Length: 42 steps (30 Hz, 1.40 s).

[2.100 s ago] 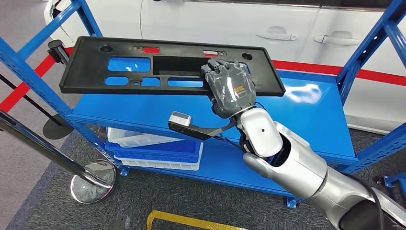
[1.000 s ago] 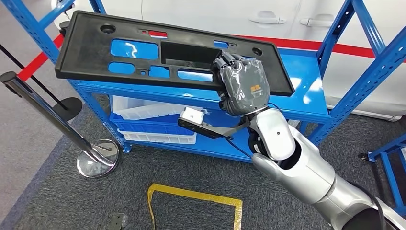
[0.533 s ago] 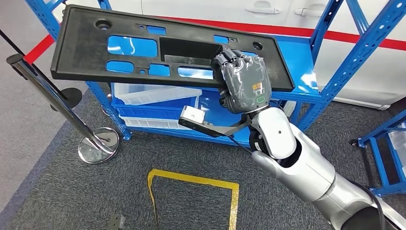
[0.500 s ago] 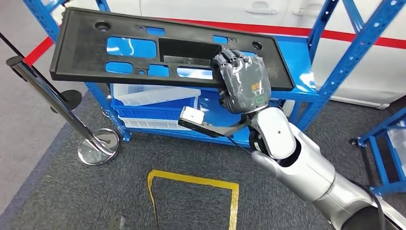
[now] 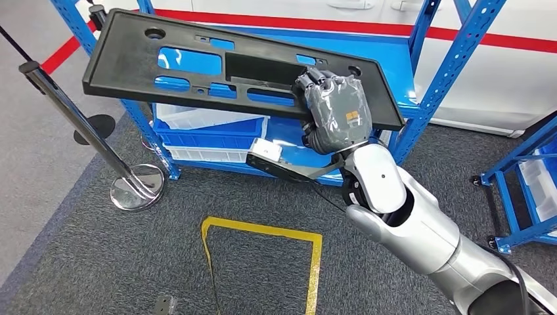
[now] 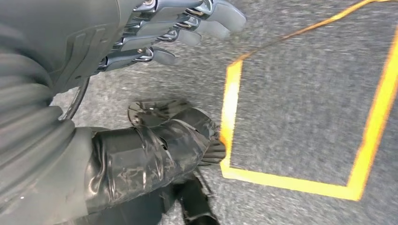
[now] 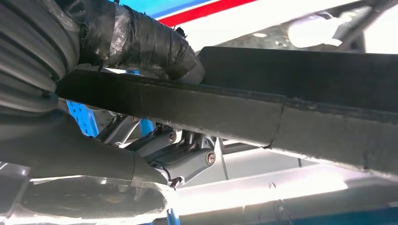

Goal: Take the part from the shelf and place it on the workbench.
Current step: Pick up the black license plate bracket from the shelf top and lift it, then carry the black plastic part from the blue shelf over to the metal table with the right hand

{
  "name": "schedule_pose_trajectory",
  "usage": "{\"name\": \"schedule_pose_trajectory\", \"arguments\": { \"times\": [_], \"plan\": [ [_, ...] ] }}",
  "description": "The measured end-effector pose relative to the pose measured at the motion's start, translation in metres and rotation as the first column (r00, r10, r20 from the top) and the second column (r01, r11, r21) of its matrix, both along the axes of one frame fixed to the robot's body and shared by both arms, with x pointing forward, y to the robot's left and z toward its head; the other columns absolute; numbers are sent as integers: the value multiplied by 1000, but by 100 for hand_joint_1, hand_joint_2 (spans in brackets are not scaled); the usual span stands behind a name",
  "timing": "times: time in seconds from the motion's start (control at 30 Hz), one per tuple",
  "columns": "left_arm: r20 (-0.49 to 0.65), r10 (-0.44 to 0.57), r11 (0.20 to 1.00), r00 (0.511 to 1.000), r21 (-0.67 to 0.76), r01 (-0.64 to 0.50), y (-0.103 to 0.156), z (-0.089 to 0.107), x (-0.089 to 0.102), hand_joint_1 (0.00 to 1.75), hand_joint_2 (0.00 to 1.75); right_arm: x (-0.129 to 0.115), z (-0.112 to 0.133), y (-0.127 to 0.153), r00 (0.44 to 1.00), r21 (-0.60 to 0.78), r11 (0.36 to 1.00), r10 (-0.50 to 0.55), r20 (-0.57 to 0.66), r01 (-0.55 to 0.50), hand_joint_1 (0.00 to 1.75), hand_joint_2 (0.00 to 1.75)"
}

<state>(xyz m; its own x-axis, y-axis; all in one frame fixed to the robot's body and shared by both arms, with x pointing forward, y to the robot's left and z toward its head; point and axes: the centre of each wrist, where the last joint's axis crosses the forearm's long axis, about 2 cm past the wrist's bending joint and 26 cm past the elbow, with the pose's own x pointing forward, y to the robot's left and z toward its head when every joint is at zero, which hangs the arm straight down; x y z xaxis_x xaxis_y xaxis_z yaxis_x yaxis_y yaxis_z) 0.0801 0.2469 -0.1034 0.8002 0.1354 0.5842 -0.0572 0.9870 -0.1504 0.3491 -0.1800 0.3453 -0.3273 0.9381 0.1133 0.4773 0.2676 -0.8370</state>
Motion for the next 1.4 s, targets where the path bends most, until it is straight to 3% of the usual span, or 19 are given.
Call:
{"name": "schedule_pose_trajectory", "arguments": {
  "times": [0.73,0.97,1.4],
  "plan": [
    [-14,-3,1000,1000,-5,3,-4,0,-4,0,175,2,9,-2,1000,-4,1000,-1,-18,1,175,175],
    [70,11,1000,997,24,-13,-2,0,-2,0,175,2,9,-6,1000,2,1000,-15,-18,15,175,175],
    [87,8,998,996,58,-13,-3,-1,-4,0,175,0,10,-18,999,-48,998,-42,2,42,175,175]
  ]
}}
